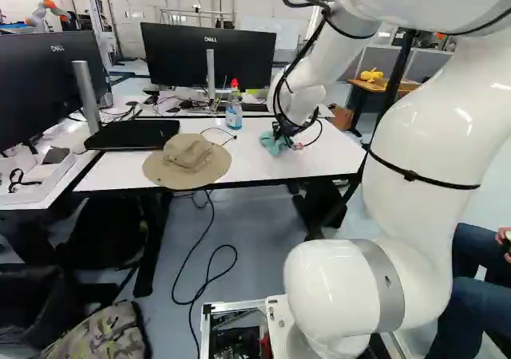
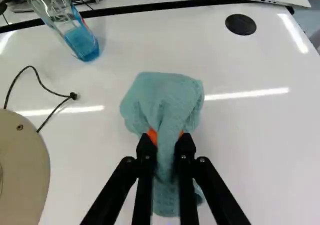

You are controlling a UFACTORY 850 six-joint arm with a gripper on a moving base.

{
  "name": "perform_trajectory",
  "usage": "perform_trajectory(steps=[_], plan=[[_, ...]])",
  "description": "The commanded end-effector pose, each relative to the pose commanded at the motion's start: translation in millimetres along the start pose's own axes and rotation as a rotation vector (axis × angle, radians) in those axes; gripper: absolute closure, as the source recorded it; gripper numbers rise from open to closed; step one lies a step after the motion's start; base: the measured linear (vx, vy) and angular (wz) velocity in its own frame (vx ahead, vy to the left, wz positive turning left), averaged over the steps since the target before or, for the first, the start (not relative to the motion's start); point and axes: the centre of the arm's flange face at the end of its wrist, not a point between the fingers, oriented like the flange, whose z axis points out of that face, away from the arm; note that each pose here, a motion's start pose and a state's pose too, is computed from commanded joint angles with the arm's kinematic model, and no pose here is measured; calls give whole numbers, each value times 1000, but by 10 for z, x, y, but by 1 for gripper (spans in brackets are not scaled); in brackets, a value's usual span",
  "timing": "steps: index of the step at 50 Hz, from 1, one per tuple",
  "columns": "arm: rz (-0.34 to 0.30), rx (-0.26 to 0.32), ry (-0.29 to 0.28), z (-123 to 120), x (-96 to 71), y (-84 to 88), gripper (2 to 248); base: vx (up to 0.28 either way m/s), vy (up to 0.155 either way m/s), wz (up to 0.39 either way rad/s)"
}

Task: Clean the table with the green towel

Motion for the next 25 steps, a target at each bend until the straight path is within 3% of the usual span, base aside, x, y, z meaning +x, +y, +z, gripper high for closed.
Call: perform_trajectory(steps=[25], plan=[[-5, 4, 2, 101, -58, -28, 199, 0, 0, 0]])
